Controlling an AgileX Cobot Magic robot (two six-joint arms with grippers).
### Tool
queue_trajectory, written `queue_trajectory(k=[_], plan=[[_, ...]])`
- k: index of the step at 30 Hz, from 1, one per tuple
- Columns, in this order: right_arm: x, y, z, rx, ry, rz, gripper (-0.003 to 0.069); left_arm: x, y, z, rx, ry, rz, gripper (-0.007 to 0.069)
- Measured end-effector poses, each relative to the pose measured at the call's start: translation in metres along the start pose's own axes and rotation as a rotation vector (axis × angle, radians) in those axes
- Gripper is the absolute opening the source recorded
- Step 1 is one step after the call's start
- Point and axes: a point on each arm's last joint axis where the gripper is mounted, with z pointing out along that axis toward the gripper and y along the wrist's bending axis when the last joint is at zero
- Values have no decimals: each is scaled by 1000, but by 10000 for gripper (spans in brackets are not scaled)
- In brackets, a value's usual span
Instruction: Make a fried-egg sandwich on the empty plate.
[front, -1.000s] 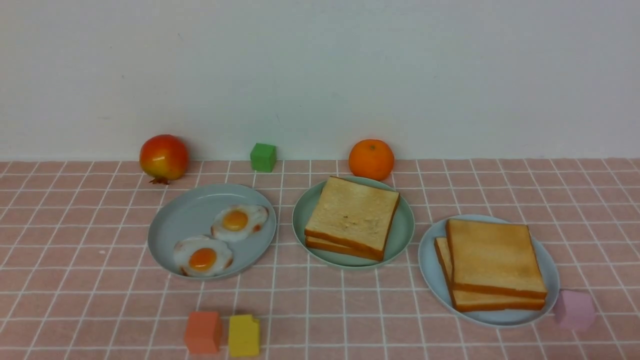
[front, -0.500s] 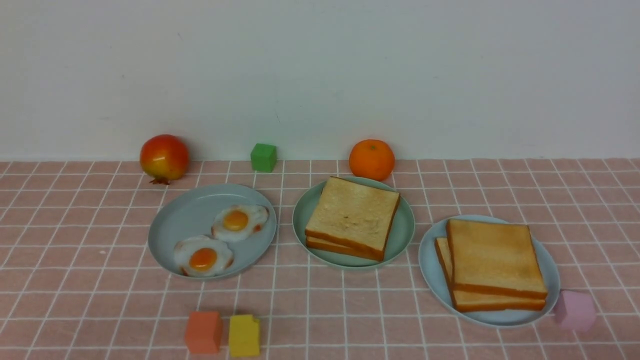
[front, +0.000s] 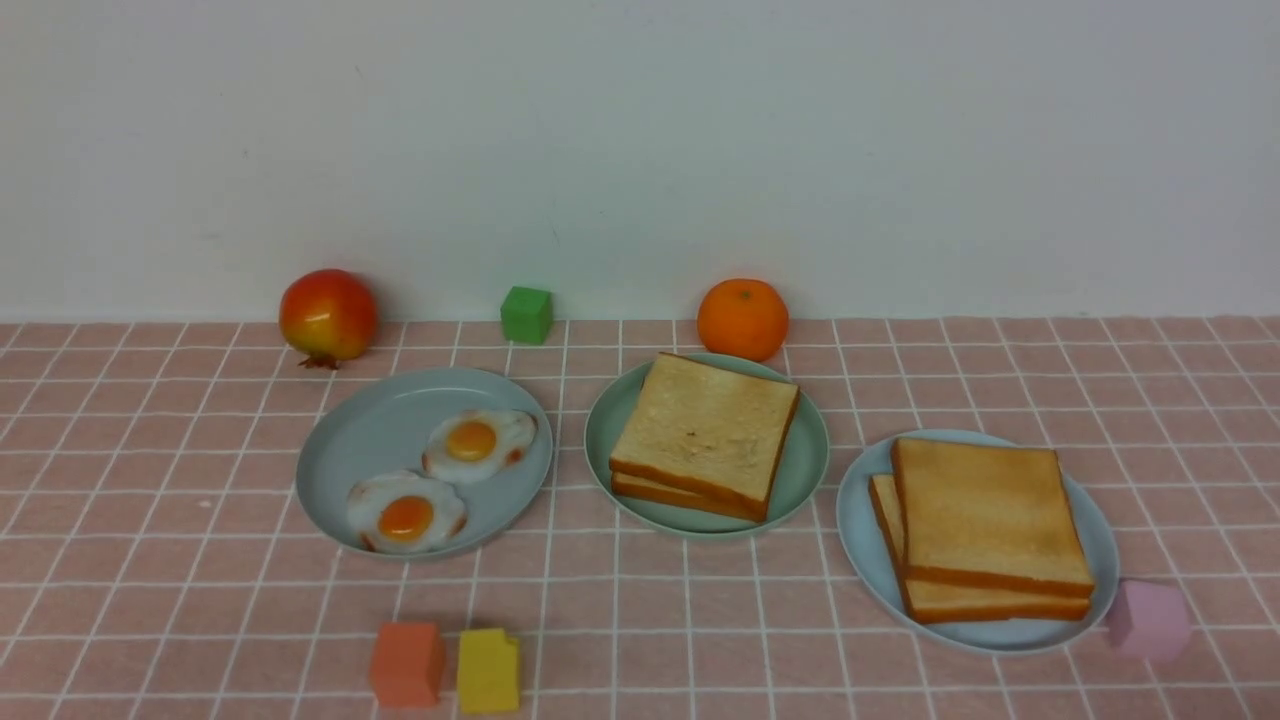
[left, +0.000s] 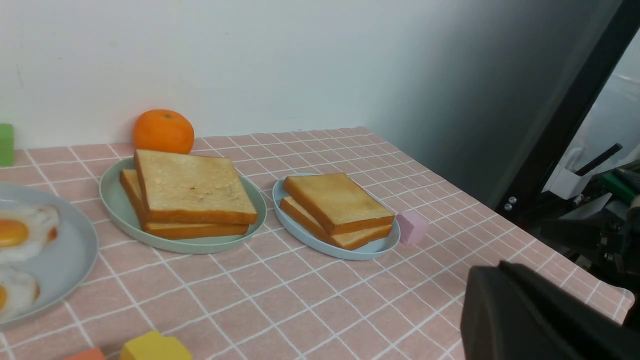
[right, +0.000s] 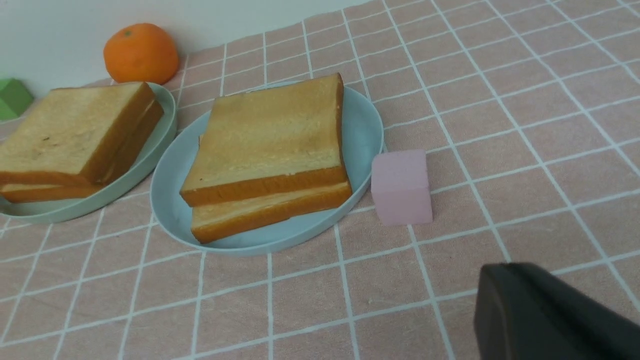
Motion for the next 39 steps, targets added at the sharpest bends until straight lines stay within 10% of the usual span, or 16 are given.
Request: queue_trajectory(k=[22,33,39], plan=[[0,0,0,1,2,1,3,-4,3,0,-29,-69,1,39],[0,0,0,0,2,1,11,61,68,-9,-708,-39,-84,13],[0,0,0,0,5,0,11,66,70,-11,-756,-17,-134,13]])
